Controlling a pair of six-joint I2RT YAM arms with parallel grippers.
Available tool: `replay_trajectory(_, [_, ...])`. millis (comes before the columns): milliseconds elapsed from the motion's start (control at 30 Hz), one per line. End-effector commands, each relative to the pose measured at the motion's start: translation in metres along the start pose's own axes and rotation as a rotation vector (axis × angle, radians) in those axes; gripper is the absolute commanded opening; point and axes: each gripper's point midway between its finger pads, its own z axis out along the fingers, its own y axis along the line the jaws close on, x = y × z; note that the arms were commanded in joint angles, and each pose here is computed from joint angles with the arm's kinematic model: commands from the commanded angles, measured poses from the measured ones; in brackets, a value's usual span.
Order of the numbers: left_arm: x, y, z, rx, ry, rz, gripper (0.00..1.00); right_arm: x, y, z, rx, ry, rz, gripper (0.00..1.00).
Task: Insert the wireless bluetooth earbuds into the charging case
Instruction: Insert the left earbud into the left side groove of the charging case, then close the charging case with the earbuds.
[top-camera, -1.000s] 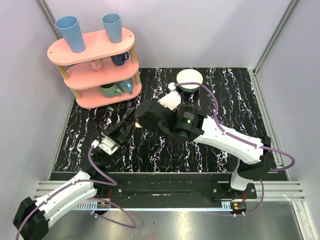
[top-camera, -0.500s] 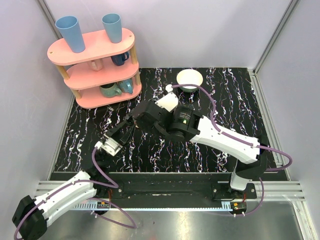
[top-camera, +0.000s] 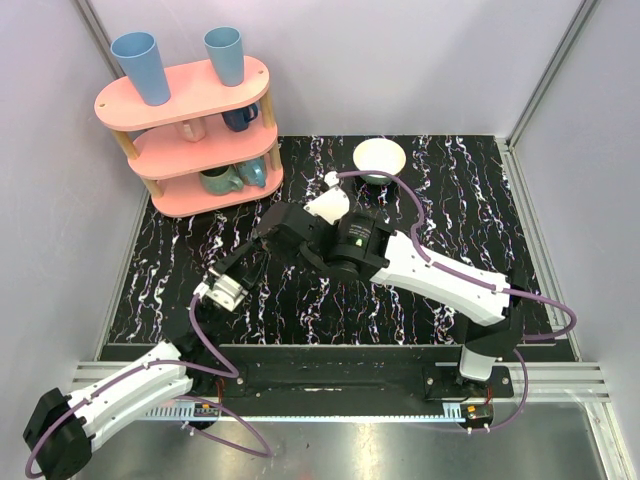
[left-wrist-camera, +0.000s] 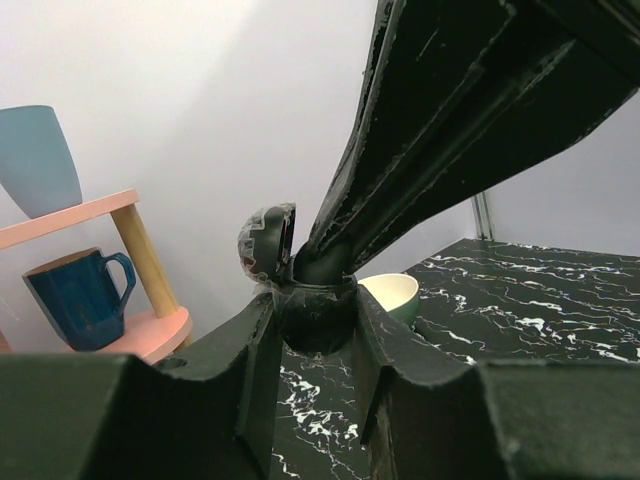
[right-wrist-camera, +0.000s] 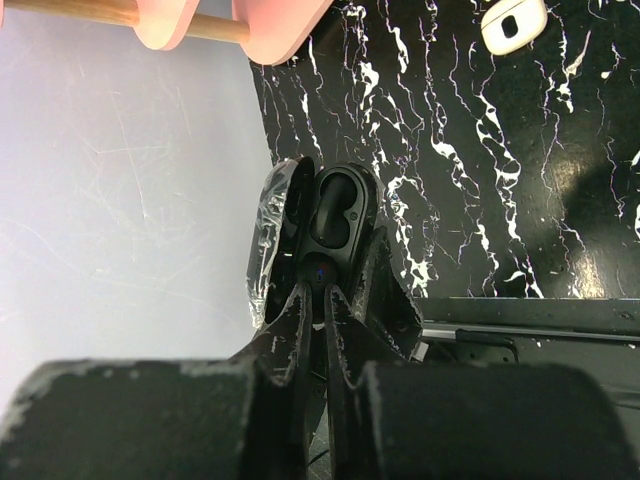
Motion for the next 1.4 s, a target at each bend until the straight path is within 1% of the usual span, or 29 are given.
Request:
replay_trajectory(0, [-0.022,0.009,0.005,-0.034,-0.069,0.020,0.00,0.012,0.008,0.000,-0.012,0.046,0.037,0.00])
replay_trajectory(133, [-0.024,0.010,0.004,-0.038,-0.076,0.014,0.00,0.007,0.004,0.001,-0.006,0.021,0.041,0.01])
replay_trajectory(167, [-0.024,0.010,0.004,-0.040,-0.075,0.012,0.00,0.004,0.005,-0.001,-0.014,0.009,0.038,0.09])
replay_trajectory(200, [-0.026,0.011,0.003,-0.044,-0.080,0.010,0.00,-0.001,0.006,-0.005,-0.024,0.002,0.041,0.14])
replay_trajectory(267, [-0.026,0.012,0.002,-0.048,-0.080,0.005,0.00,-0.003,0.008,-0.005,-0.045,-0.011,0.022,0.16])
replay_trajectory(333, [-0.027,0.011,0.002,-0.048,-0.082,0.001,0.00,-0.005,0.013,-0.008,-0.077,-0.011,0.022,0.28])
replay_trajectory(400, [-0.027,0.011,0.002,-0.048,-0.080,-0.001,0.00,-0.005,0.016,-0.010,-0.094,-0.009,0.009,0.36])
replay_trajectory(567, [-0.024,0.012,0.002,-0.054,-0.071,-0.001,0.00,-0.008,0.023,-0.014,-0.127,-0.009,-0.020,0.38])
replay_trajectory(633, [-0.024,0.013,0.002,-0.057,-0.070,-0.003,0.00,-0.007,0.030,-0.017,-0.162,-0.004,-0.034,0.38])
replay_trajectory(667, [-0.023,0.013,0.002,-0.060,-0.066,-0.003,0.00,-0.008,0.033,-0.021,-0.187,0.000,-0.067,0.38])
replay_trajectory(700, [-0.022,0.013,0.002,-0.059,-0.062,-0.002,0.00,-0.009,0.044,-0.026,-0.237,0.002,-0.070,0.39])
replay_trajectory(767, [-0.020,0.013,0.001,-0.065,-0.056,-0.001,0.00,-0.012,0.046,-0.036,-0.277,-0.013,-0.132,0.40])
replay_trajectory(833, [-0.020,0.015,0.001,-0.071,-0.055,-0.005,0.00,-0.015,0.045,-0.038,-0.298,-0.033,-0.150,0.42])
replay_trajectory(867, [-0.019,0.015,0.001,-0.072,-0.049,-0.004,0.00,-0.021,0.046,-0.047,-0.321,-0.037,-0.143,0.43])
replay_trajectory(1100, [-0.019,0.018,0.002,-0.093,-0.045,-0.015,0.00,-0.029,0.038,-0.057,-0.367,-0.061,-0.164,0.45])
replay_trajectory(1133, [-0.020,0.018,0.002,-0.092,-0.047,-0.022,0.00,-0.031,0.038,-0.058,-0.377,-0.071,-0.195,0.46])
replay_trajectory(1200, [-0.020,0.018,0.002,-0.091,-0.045,-0.025,0.00,-0.035,0.040,-0.064,-0.422,-0.085,-0.210,0.50])
replay_trajectory(1233, [-0.020,0.018,0.002,-0.093,-0.047,-0.028,0.00,-0.034,0.041,-0.066,-0.456,-0.090,-0.281,0.52])
replay_trajectory(1267, [-0.021,0.018,0.003,-0.091,-0.046,-0.039,0.00,-0.040,0.045,-0.078,-0.506,-0.104,-0.292,0.55])
replay_trajectory(1300, [-0.023,0.018,0.004,-0.088,-0.048,-0.043,0.00,-0.038,0.045,-0.077,-0.544,-0.116,-0.306,0.60])
replay_trajectory(1333, [-0.025,0.017,0.005,-0.082,-0.046,-0.052,0.00,-0.048,0.046,-0.090,-0.592,-0.145,-0.344,0.63])
replay_trajectory(1367, [-0.025,0.015,0.006,-0.075,-0.043,-0.074,0.00,-0.053,0.055,-0.101,-0.656,-0.174,-0.341,0.64])
